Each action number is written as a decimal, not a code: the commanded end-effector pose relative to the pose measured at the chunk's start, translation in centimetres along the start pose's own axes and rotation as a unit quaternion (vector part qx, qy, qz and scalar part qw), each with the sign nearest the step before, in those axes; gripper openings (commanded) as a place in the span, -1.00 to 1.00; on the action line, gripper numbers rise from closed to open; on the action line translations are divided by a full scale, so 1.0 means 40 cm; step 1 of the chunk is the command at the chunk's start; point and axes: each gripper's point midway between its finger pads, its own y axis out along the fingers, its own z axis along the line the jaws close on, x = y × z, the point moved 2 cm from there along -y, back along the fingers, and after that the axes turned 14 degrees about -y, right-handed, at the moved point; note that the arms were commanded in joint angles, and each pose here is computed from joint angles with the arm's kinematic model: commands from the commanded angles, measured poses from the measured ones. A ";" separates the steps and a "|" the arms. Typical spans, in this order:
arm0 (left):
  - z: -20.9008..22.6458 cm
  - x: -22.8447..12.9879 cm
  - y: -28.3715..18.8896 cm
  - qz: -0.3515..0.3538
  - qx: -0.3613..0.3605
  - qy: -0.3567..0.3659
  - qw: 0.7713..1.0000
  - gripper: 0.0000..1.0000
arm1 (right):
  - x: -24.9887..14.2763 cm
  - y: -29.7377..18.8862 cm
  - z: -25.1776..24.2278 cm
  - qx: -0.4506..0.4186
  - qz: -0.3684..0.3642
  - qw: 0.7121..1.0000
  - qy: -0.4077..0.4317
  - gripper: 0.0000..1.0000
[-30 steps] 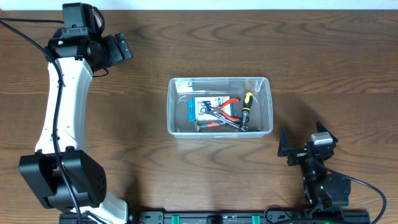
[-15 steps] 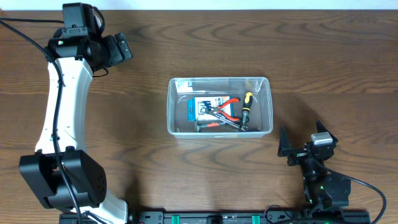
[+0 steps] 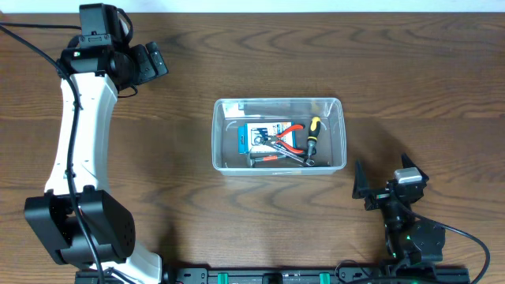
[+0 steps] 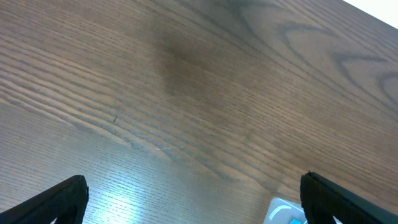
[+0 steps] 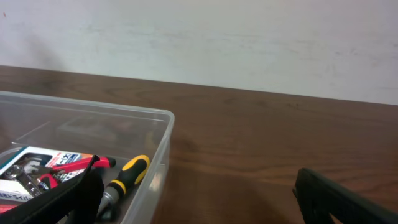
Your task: Pack container
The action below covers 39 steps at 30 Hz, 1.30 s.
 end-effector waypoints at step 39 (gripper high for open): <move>0.039 0.021 -0.780 -0.375 -0.124 -0.025 0.918 0.96 | 0.004 -0.001 0.011 0.012 -0.005 1.000 -0.006 0.98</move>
